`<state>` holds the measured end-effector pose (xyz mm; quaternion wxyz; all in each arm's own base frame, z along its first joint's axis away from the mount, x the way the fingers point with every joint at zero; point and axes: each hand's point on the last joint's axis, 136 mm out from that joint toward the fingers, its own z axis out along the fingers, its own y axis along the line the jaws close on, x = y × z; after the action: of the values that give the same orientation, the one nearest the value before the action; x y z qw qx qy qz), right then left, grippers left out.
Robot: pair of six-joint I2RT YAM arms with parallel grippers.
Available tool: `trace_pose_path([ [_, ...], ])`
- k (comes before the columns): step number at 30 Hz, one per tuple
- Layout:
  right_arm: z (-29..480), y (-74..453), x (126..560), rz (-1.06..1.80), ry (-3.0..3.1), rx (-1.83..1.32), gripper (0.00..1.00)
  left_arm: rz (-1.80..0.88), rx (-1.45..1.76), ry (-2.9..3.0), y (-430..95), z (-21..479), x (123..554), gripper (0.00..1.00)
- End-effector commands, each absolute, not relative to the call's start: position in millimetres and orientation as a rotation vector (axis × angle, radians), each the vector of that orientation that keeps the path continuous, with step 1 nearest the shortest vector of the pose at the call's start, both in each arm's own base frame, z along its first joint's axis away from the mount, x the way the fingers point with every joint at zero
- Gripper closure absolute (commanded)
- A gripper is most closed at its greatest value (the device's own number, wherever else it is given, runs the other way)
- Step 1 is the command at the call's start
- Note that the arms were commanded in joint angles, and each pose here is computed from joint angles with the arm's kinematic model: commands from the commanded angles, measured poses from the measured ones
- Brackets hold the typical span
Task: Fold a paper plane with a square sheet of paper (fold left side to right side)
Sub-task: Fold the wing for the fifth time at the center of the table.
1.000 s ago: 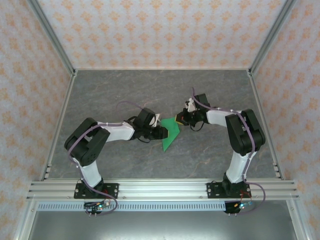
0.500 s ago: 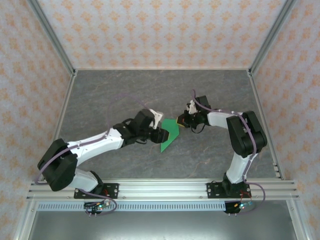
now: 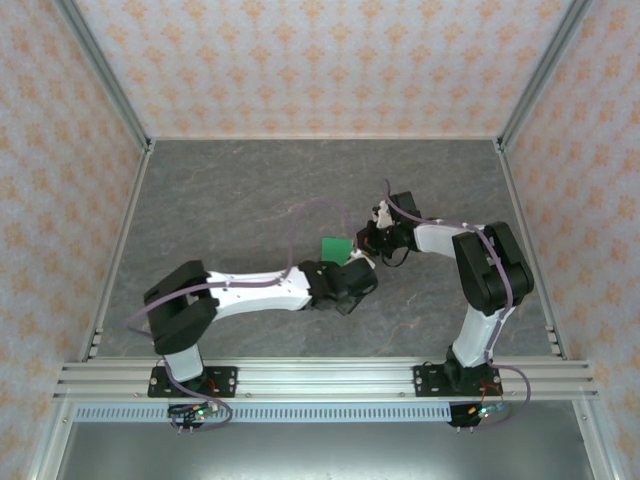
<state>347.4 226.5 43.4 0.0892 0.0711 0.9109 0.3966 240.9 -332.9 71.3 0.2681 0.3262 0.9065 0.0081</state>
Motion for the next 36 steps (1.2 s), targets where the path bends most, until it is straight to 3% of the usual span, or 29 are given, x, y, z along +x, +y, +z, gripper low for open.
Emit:
trace_pose_path([
  [1, 53, 227, 346, 1.175, 2.690, 0.202, 1.00, 0.329, 0.906, 2.377, -314, 75, 252, 0.37],
  [11, 51, 227, 345, 1.174, 2.695, 0.204, 1.00, 0.614, 0.907, 2.342, -300, 58, 256, 0.40],
  [28, 51, 227, 344, 1.176, 2.701, 0.201, 1.00, 0.625, 0.902, 2.372, -298, 43, 253, 0.67],
  [33, 50, 227, 343, 1.176, 2.705, 0.201, 1.00, 0.634, 0.908, 2.375, -298, 40, 252, 0.69],
  [36, 51, 227, 342, 1.182, 2.706, 0.201, 1.00, 0.639, 0.910, 2.376, -298, 38, 253, 0.63],
])
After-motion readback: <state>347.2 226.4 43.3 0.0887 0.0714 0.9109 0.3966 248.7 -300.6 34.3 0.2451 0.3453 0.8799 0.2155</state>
